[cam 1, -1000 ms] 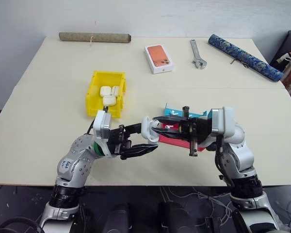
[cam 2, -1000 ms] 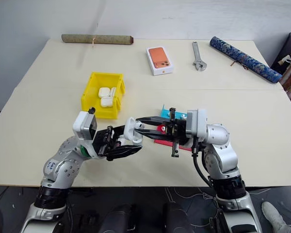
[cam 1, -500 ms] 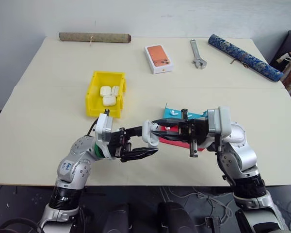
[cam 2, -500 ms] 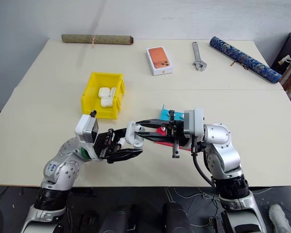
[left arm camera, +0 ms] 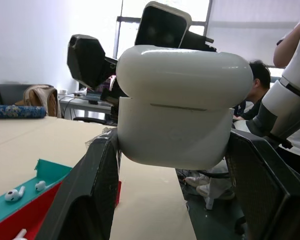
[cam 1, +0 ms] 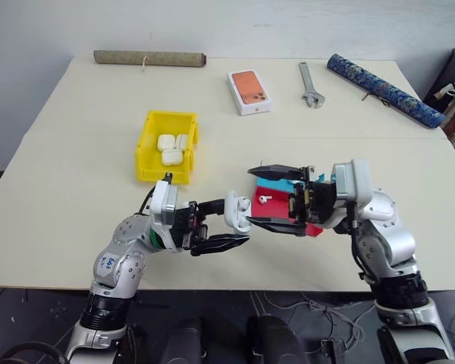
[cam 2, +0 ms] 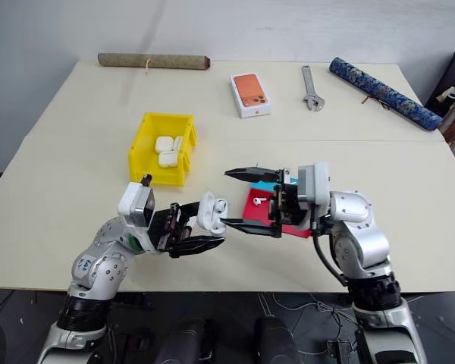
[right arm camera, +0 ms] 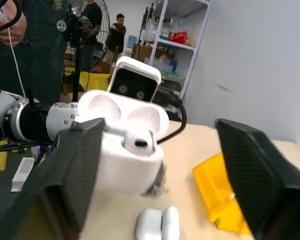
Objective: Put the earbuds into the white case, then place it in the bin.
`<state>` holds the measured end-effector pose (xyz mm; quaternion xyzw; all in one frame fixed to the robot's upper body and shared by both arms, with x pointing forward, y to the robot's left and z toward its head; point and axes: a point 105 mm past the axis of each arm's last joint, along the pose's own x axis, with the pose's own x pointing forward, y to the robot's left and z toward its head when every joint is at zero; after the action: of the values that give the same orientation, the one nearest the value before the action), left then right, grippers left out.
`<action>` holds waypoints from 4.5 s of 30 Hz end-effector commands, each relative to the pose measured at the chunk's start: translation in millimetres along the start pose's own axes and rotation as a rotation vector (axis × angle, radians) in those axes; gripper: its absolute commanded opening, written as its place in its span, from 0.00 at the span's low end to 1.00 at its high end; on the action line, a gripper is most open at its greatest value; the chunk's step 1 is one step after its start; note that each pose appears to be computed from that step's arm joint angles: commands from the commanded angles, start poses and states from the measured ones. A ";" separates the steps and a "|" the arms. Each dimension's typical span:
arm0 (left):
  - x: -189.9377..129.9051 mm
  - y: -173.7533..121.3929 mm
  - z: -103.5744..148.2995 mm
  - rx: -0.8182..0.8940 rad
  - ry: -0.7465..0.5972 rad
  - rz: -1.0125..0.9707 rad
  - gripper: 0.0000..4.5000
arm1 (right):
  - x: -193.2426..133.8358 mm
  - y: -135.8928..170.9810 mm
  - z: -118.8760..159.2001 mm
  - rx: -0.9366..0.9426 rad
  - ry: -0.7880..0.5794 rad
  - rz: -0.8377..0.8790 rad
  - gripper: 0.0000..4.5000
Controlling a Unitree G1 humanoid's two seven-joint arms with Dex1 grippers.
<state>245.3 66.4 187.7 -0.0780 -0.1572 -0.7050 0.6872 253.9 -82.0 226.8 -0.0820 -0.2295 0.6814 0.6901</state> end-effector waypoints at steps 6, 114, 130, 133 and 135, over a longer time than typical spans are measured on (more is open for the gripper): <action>-22.9 -8.1 1.7 0.059 0.025 0.058 0.61 | -78.1 3.6 24.9 0.047 0.236 -0.215 1.00; -25.5 13.2 20.6 0.096 0.027 0.148 0.61 | -61.6 -105.1 28.8 0.139 0.340 -0.083 0.12; 9.1 29.7 11.3 0.107 -0.023 0.093 0.61 | 18.6 3.1 23.8 0.551 -0.028 -0.045 0.12; 11.0 30.5 10.6 0.112 -0.027 0.094 0.61 | 19.7 4.3 19.3 0.552 -0.010 -0.046 0.12; 11.3 29.8 10.1 0.114 -0.028 0.092 0.61 | 19.7 3.6 16.7 0.552 -0.002 -0.050 0.12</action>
<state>276.6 61.4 197.5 -0.0639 -0.1851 -0.6577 0.7273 247.6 -66.8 240.4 0.1294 -0.0262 0.6962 0.7056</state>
